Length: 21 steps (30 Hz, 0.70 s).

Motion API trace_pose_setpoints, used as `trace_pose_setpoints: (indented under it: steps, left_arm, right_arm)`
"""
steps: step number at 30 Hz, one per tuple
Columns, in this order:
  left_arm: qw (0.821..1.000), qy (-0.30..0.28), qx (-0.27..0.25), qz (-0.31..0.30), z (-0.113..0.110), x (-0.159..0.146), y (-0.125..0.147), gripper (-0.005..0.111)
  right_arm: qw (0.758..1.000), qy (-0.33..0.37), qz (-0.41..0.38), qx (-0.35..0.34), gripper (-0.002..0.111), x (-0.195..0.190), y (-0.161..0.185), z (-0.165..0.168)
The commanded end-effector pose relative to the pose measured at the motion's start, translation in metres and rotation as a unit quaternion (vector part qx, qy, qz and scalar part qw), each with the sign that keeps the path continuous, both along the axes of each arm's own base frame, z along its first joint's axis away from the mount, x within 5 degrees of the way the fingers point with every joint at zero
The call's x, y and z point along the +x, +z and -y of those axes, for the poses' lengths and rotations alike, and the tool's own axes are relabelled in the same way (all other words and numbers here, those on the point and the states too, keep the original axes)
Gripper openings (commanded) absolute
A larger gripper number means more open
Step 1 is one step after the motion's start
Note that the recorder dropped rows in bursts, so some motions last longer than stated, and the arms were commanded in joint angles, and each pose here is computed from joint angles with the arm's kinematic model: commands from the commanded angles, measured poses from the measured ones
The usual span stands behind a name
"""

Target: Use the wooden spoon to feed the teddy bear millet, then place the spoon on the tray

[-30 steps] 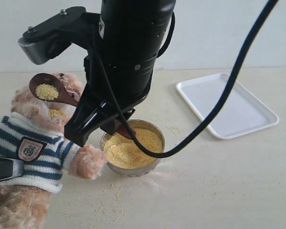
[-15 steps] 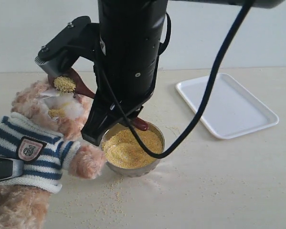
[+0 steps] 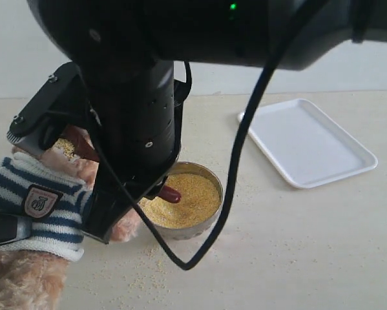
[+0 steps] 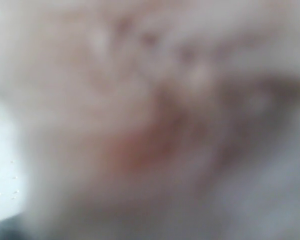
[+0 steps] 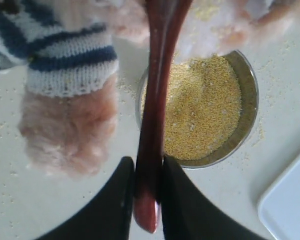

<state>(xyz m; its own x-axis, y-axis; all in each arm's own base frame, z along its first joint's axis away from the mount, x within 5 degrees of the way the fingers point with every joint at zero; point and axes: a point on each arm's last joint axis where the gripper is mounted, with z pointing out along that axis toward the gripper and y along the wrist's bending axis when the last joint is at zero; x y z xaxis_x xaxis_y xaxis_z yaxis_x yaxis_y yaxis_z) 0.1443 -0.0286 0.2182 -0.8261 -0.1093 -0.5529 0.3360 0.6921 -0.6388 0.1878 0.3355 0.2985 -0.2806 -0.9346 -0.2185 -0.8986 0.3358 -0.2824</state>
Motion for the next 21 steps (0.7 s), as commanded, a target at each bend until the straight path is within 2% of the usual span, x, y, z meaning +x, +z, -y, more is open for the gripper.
trace_pose_setpoints:
  steps: [1, 21]
  left_arm:
    - [1.0, -0.001, -0.011, 0.005, 0.0016, -0.0009, 0.0023, 0.005]
    - [1.0, -0.001, -0.011, 0.005, 0.0016, -0.0009, 0.0023, 0.005]
  right_arm:
    - [0.999, -0.004, 0.044, -0.01, 0.001, -0.0018, 0.0042, -0.0024]
    - [0.987, 0.005, 0.152, -0.057, 0.001, -0.0088, 0.0008, -0.0044]
